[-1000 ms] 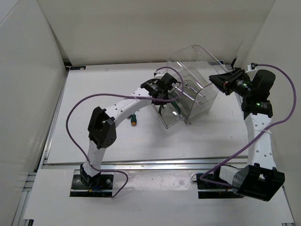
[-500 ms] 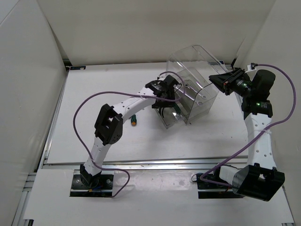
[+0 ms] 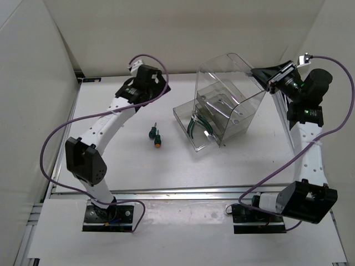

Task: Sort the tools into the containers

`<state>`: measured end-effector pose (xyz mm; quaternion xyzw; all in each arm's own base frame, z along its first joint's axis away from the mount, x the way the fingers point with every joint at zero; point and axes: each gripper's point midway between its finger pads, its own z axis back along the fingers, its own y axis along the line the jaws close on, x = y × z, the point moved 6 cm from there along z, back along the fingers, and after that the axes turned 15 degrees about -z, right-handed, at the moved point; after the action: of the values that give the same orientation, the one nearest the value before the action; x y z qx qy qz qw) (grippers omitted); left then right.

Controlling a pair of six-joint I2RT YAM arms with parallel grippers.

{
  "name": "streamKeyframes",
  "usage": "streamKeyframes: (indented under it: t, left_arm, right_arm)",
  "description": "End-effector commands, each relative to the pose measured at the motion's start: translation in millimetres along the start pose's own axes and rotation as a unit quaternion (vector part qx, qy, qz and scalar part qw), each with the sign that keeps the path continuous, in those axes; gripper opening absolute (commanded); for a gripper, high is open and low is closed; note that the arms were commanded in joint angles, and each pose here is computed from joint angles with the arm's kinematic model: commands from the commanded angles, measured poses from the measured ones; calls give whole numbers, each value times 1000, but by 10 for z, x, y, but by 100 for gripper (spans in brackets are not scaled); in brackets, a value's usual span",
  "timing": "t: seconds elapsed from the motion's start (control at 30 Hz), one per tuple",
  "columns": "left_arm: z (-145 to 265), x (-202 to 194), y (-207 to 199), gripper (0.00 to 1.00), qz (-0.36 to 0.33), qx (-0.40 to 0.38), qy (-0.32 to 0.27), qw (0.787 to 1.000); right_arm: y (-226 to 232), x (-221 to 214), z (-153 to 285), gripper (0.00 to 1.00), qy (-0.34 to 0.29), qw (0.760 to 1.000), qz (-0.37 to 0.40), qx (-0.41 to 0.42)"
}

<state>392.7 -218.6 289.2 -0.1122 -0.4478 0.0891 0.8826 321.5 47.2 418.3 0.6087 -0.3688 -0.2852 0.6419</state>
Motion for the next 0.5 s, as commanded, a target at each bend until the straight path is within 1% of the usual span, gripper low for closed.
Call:
streamKeyframes:
  t: [0.0, 0.03, 0.1, 0.13, 0.17, 0.2, 0.23, 0.27, 0.33, 0.37, 0.43, 0.47]
  left_arm:
    - [-133, -270, 212, 95, 34, -16, 54, 998]
    - [-163, -402, 230, 95, 35, -35, 83, 995]
    - [-178, -460, 219, 94, 39, -52, 93, 994]
    - [-205, -503, 222, 94, 40, -56, 101, 993]
    - [-222, -562, 225, 94, 46, -58, 114, 991]
    - [-233, -591, 217, 94, 47, -60, 121, 990]
    - [-257, -615, 237, 94, 51, -57, 127, 989]
    - [-310, -649, 267, 93, 57, -50, 135, 988]
    - [-339, -727, 317, 92, 72, -53, 160, 983]
    - [-396, -747, 394, 91, 91, -49, 172, 980]
    - [-453, -815, 486, 81, 110, -51, 187, 975]
    - [-490, -836, 528, 78, 123, -48, 193, 972]
  right_arm:
    - [495, 90, -42, 27, -9, 994, 65, 91]
    - [528, 173, -98, 27, -11, 994, 61, 95]
    - [535, 302, -158, 28, -21, 993, 60, 95]
    - [533, 369, -177, 28, -27, 994, 47, 94]
    - [494, 512, -200, 28, -41, 993, 42, 100]
    - [499, 600, -198, 28, -56, 992, 32, 108]
    - [442, 700, -226, 28, -64, 992, -3, 109]
    - [283, 864, -259, 28, -78, 991, -22, 102]
    - [99, 1016, -330, 28, -85, 991, -55, 85]
    - [-131, 1122, -430, 27, -82, 992, -76, 66]
    - [-352, 1169, -501, 26, -64, 993, -90, 46]
    - [-502, 1192, -560, 24, -59, 994, -90, 34]
